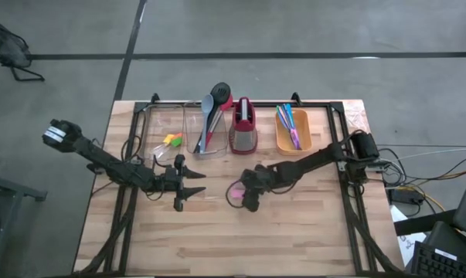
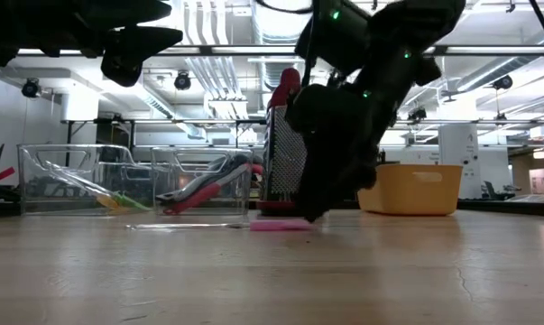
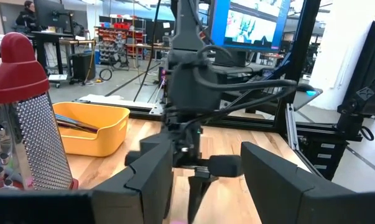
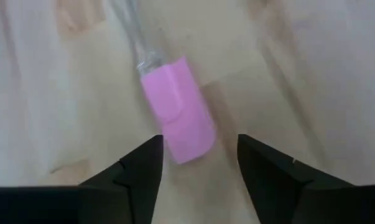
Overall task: Pick & Place Kitchen Items
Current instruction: Put the pink spatula into the left transparent bin
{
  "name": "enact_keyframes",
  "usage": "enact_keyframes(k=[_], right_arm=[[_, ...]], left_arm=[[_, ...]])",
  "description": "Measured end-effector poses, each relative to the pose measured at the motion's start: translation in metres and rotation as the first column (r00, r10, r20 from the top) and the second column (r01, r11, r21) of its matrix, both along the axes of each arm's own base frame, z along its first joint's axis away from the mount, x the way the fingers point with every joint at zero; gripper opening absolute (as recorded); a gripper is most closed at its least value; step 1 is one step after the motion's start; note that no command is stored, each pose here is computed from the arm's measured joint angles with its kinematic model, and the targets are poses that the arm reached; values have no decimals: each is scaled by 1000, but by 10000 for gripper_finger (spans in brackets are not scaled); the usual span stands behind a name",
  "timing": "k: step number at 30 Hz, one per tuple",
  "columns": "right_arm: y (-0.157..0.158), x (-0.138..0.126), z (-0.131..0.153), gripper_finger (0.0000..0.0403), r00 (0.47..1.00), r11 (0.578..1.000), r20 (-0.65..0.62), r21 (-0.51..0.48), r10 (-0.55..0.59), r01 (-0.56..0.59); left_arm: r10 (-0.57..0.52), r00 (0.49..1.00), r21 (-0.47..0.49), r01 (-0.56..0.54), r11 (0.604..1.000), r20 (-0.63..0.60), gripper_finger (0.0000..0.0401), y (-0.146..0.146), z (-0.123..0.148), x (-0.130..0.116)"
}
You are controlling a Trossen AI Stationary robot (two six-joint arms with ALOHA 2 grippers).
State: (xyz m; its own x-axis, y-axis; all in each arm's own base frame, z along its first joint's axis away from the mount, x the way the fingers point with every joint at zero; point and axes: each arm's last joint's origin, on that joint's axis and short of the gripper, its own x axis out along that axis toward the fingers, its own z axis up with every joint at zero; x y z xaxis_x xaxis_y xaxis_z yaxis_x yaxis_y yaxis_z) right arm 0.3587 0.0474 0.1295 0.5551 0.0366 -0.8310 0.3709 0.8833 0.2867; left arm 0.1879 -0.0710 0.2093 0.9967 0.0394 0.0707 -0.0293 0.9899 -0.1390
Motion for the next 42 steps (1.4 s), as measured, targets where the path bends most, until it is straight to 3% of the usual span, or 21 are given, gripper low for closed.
enact_keyframes(k=[3,6,15,22,31,38,42], right_arm=[[-7,-2,-3,213,1000,994,-21,106,5,-3],[-11,-3,-4,213,1000,991,-26,132,13,-10],[-11,3,-1,181,998,988,53,152,15,-23],[-10,6,-21,161,999,981,1,193,-35,34],[-4,11,-36,136,1000,969,9,246,19,-21],[10,8,-36,101,993,971,25,205,119,-122],[16,7,-37,58,987,969,26,190,156,-158]], left_arm=[[0,1000,0,0,1000,0,197,0,0,0],[0,1000,0,0,1000,0,197,0,0,0],[0,1000,-1,0,1000,0,197,0,0,0],[1,1000,-3,-1,1000,5,197,0,1,0],[1,1000,-3,-1,1000,6,197,0,1,0],[1,1000,-3,-1,1000,6,197,0,1,0],[1,1000,-3,-1,1000,6,197,0,1,0]])
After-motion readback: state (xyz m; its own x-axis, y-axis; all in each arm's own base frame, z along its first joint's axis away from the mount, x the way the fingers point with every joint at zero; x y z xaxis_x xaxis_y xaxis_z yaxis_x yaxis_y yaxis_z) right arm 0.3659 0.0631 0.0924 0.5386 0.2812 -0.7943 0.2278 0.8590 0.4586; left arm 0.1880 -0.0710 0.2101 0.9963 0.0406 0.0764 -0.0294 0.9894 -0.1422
